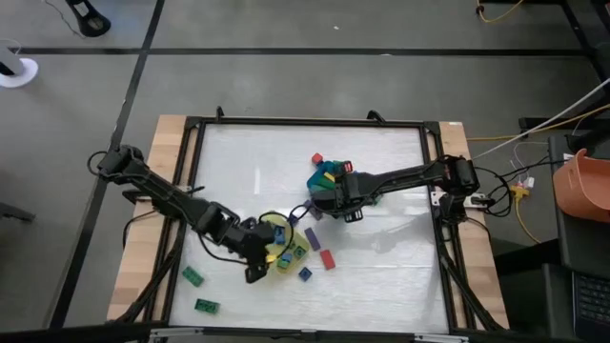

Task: Sort blocks by size
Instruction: Put the large green wooden block into the blue bin

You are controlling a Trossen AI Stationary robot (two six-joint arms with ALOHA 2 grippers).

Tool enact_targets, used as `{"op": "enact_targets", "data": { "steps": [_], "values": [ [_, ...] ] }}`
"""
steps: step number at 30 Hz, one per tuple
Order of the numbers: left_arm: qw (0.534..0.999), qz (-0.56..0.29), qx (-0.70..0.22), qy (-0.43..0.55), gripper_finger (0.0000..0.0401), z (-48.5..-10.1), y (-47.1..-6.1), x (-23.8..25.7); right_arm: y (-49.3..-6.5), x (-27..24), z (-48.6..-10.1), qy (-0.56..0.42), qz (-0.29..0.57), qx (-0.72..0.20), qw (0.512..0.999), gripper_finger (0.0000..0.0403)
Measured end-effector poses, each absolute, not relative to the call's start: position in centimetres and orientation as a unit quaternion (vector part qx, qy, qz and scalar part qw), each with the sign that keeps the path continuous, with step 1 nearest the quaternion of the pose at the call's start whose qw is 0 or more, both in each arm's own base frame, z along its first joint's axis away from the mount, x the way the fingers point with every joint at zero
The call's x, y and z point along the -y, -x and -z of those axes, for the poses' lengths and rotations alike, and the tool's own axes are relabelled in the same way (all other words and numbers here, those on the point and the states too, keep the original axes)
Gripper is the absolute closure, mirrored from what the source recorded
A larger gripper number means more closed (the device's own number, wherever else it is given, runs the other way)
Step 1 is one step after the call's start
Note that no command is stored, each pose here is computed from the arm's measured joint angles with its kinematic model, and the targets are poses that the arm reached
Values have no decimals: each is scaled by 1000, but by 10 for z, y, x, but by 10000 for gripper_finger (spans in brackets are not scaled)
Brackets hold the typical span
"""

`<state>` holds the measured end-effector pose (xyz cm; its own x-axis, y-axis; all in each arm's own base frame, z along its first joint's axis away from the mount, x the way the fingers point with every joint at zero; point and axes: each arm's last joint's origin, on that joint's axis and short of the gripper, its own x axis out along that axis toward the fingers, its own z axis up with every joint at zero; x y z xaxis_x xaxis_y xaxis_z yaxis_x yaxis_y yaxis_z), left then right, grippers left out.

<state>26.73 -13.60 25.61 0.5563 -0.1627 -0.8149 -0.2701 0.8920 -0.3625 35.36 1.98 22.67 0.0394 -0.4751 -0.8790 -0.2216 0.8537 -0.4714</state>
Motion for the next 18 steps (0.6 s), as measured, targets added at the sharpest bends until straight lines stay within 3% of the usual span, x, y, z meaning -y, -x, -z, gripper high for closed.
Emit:
{"op": "enact_targets", "data": {
  "steps": [8,18],
  "values": [
    [771,-68,-543,326,268,-250,-240,163,-355,-15,-227,255,109,-683,676,242],
    [808,-111,-493,303,268,-251,-238,166,-356,-17,-226,229,107,-679,689,242]
  ]
}}
